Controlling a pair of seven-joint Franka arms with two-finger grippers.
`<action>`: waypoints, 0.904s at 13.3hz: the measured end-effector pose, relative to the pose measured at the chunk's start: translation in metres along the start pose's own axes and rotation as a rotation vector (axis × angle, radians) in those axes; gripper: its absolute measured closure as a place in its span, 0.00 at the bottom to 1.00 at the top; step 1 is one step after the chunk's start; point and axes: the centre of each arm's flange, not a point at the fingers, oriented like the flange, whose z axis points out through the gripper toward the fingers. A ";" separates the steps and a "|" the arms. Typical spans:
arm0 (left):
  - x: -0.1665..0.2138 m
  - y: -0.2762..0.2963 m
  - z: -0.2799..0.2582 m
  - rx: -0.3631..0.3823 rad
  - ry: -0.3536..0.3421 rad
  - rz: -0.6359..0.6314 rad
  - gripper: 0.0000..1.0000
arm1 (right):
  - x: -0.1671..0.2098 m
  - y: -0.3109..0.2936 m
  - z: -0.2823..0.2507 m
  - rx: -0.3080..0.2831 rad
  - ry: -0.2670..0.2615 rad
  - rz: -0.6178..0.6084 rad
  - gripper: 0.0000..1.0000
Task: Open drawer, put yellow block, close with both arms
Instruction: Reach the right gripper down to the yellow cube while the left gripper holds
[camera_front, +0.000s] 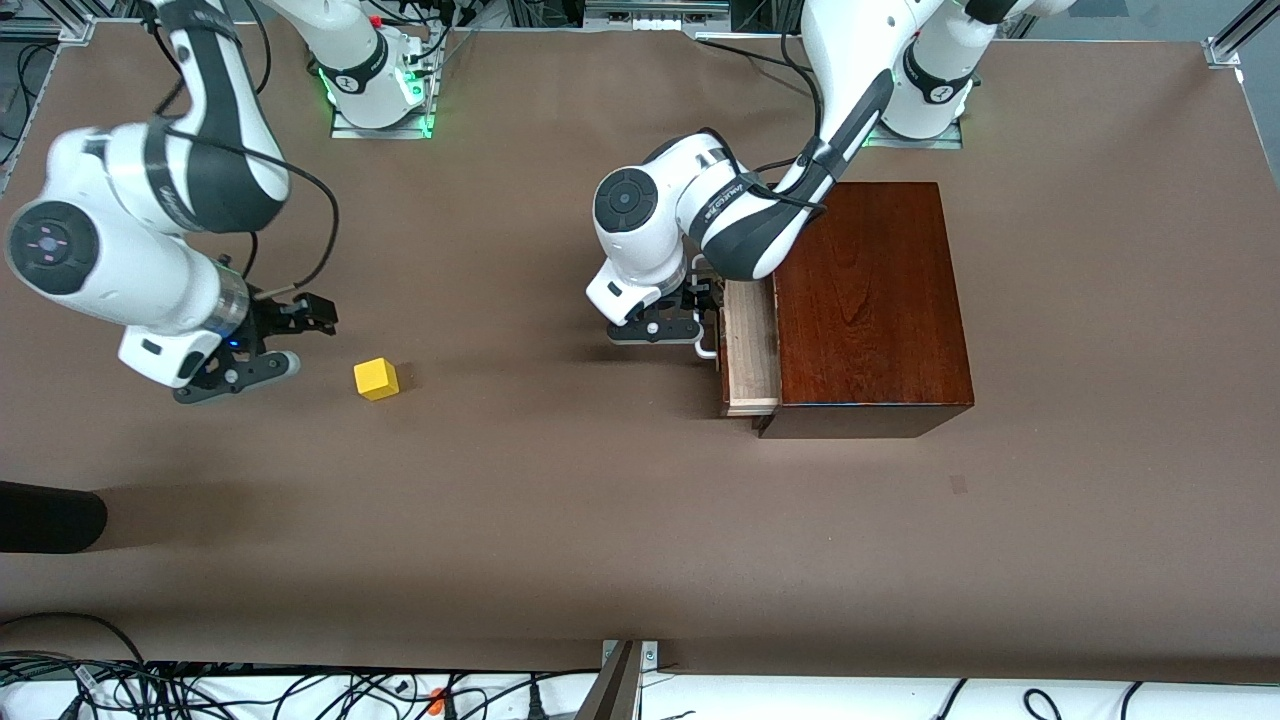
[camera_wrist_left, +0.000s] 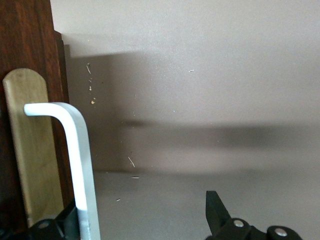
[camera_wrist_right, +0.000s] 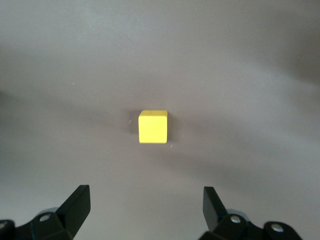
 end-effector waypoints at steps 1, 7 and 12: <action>0.000 0.000 0.000 0.000 0.000 -0.001 0.00 | 0.000 0.001 0.022 -0.006 0.021 0.001 0.00; 0.002 0.002 0.001 0.018 -0.015 -0.003 0.00 | -0.010 0.000 0.123 -0.028 0.081 0.003 0.00; 0.001 0.015 -0.004 0.010 -0.008 0.008 0.00 | -0.013 -0.003 0.172 -0.045 0.131 -0.004 0.00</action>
